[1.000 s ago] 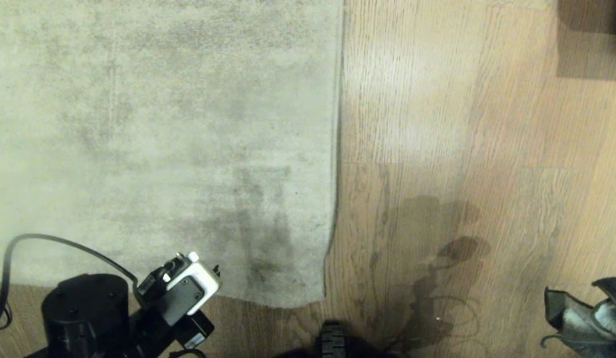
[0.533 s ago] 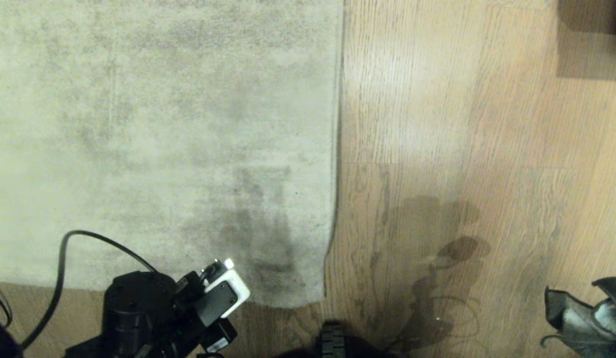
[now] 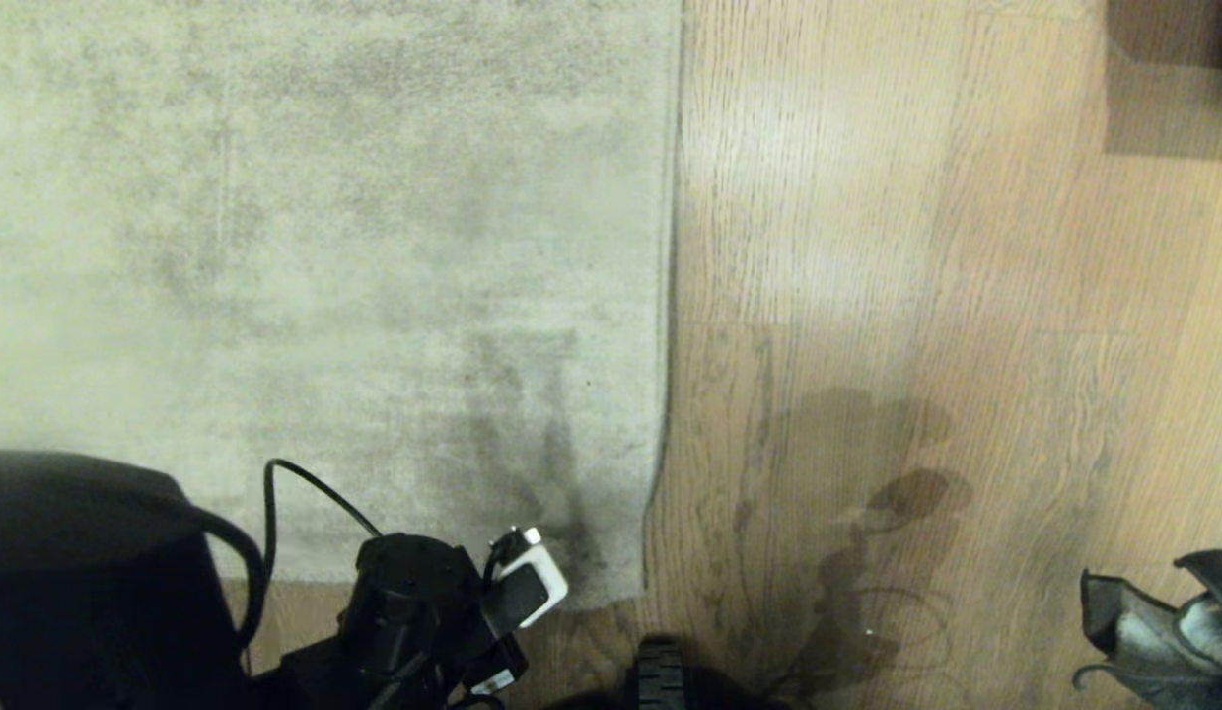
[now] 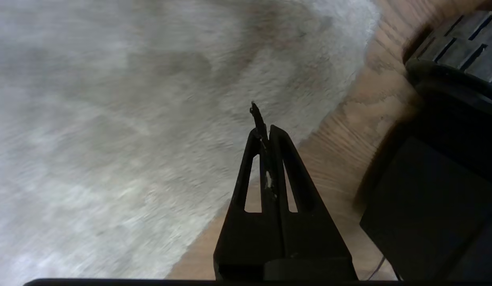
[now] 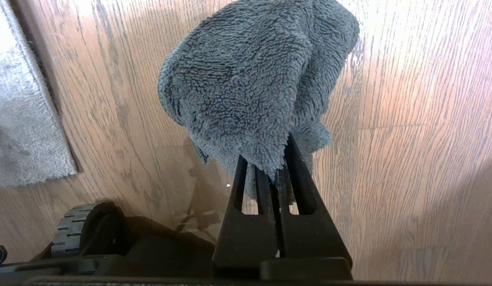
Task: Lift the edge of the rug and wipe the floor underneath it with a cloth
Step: Lay down the carpet
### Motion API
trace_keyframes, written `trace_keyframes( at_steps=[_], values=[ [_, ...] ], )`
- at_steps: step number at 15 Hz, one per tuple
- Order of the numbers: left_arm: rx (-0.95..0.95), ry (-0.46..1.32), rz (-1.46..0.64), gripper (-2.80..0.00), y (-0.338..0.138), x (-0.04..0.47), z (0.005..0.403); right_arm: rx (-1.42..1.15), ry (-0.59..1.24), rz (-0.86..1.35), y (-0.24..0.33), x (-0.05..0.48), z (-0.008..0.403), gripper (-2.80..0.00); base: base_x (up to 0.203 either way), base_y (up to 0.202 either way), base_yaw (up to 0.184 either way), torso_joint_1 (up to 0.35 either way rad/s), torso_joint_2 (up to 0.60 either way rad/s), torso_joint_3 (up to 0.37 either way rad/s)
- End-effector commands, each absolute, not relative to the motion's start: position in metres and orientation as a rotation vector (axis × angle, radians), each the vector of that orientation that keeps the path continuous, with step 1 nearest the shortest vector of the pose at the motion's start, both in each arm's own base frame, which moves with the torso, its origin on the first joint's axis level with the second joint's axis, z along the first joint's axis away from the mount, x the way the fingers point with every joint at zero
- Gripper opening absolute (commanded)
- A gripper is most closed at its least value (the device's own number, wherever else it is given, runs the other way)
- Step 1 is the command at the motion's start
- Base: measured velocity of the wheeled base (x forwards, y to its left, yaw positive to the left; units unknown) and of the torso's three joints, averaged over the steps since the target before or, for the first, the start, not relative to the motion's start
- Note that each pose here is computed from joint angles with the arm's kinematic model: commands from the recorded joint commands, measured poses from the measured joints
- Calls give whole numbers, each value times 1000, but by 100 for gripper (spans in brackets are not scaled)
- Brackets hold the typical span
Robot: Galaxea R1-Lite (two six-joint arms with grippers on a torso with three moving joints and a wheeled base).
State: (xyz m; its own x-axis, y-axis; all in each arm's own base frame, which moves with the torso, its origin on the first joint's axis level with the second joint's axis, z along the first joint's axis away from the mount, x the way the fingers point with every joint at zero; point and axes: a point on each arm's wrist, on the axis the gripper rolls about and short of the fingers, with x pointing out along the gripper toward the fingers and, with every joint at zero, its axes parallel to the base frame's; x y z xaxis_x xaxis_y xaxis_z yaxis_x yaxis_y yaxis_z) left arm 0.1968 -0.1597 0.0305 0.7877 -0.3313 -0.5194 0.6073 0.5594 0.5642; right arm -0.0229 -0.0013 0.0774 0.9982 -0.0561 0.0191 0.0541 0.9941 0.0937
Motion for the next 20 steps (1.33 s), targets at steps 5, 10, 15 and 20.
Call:
trace_keyframes(
  at_steps=[5, 10, 15, 20],
  values=[
    [842, 441, -595, -280, -183, 219, 0, 94, -20, -55, -1, -23, 77, -280, 0, 0, 0, 0, 0, 0],
    [868, 495, -626, -280, -197, 226, -13, 94, -20, -54, -1, -23, 77, -280, 0, 0, 0, 0, 0, 0],
    [839, 505, -607, -280, -202, 235, -20, 94, -20, -56, -1, -23, 77, -280, 0, 0, 0, 0, 0, 0],
    [826, 454, -570, -280, -221, 258, -26, 94, -21, -56, -1, -23, 78, -280, 0, 0, 0, 0, 0, 0]
  ],
)
